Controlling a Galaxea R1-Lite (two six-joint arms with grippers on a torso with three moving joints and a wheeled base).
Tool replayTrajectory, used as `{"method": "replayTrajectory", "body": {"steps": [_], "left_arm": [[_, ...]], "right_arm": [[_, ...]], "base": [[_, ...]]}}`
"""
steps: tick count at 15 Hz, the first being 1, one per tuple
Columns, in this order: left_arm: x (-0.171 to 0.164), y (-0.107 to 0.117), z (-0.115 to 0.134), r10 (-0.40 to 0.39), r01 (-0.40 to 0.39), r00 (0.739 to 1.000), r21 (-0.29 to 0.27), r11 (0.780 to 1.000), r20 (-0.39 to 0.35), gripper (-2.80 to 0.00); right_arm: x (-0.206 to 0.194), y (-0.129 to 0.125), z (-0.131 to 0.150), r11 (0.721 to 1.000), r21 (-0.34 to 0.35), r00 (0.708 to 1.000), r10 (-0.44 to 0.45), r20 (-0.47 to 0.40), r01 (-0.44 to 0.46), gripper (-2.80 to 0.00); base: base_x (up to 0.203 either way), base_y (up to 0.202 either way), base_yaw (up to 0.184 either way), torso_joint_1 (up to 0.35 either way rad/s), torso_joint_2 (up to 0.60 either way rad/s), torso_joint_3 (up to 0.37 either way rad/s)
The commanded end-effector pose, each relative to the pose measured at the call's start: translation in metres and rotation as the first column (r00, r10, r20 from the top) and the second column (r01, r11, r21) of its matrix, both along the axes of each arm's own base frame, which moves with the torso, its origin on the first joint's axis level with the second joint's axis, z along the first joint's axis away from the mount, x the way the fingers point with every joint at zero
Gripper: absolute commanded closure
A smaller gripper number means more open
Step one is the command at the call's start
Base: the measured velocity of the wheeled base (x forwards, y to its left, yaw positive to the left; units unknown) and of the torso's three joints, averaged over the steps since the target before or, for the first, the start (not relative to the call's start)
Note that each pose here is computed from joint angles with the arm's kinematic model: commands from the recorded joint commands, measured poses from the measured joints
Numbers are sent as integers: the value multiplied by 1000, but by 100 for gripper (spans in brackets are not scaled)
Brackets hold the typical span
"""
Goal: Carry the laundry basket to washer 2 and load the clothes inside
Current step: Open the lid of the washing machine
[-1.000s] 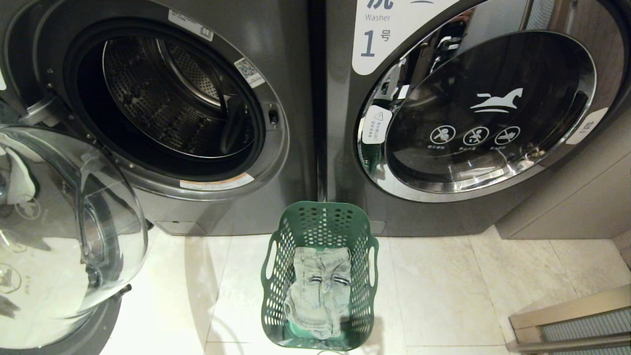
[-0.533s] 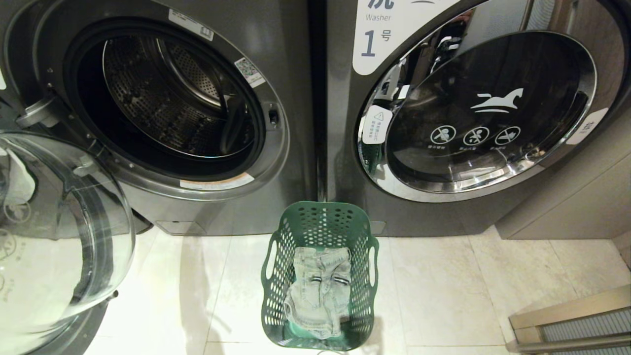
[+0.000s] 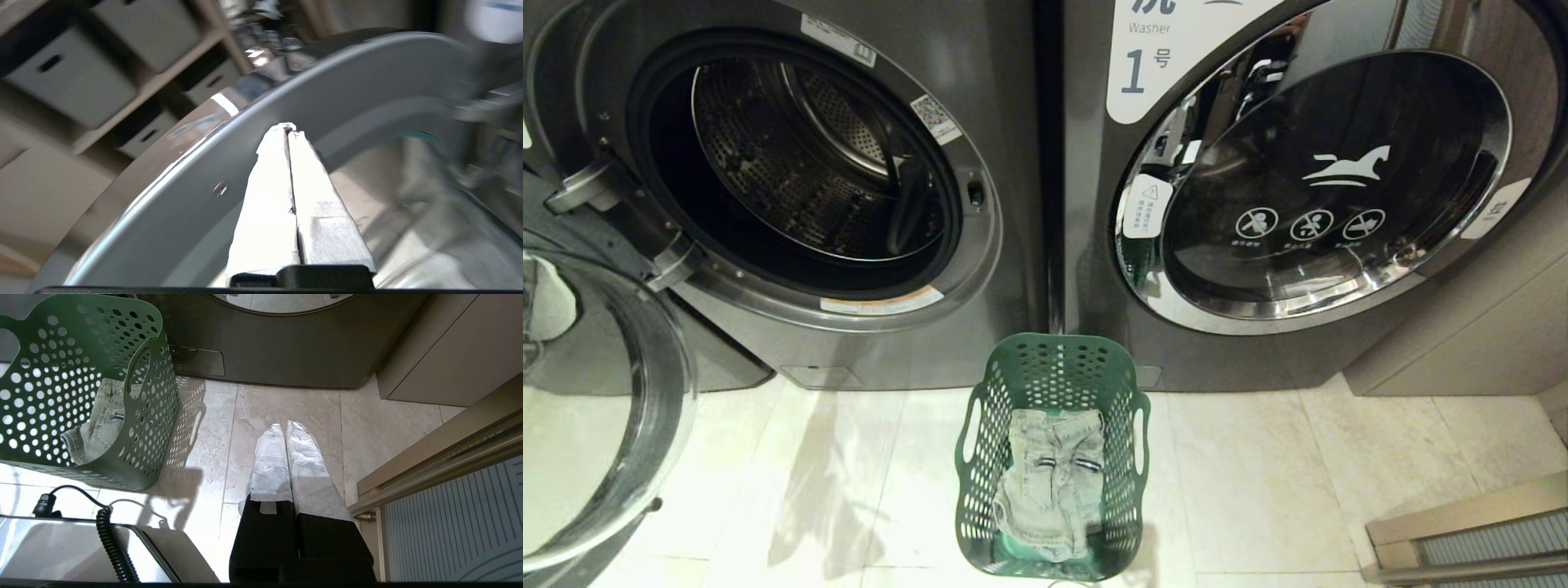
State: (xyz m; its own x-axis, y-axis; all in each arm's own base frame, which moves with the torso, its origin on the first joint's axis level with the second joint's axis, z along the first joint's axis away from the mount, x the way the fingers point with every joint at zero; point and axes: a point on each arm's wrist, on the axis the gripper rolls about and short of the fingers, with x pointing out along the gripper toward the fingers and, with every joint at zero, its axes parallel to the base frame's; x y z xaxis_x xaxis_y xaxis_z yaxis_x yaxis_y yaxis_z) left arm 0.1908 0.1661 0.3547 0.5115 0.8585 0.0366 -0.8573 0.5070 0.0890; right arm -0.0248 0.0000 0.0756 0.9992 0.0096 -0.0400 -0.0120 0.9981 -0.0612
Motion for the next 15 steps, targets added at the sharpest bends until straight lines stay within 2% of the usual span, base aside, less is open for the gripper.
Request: {"method": "replayTrajectory", "body": {"steps": [1,4,10,12,15], "left_arm": [[6,24,-8,50,-50,998,-22,999,-25,0],[2,44,-7,71,-71,997,-19,997,-20,0],[-2,46,-7,65,-65,998,-21,998,-14,0],[1,50,-10,62,-62,998,-44,997,1,0],[8,63,-15,16,-14,1000,-70,997,24,0]], "right_arm": [[0,0,0,1000,-1,1000,1,-2,-1,0],[0,0,0,1000,-1,1000,1,-1,-1,0],[0,0,0,1000,0,1000,1,-3,-1,0],[0,0,0,1000,0,1000,1,-1,-1,0],[0,0,0,1000,0,1000,1,0,-1,0]], "base": [[0,0,0,0,0,0],[0,0,0,0,0,0],[0,0,0,0,0,0],[0,0,0,0,0,0],[0,0,0,0,0,0]]}}
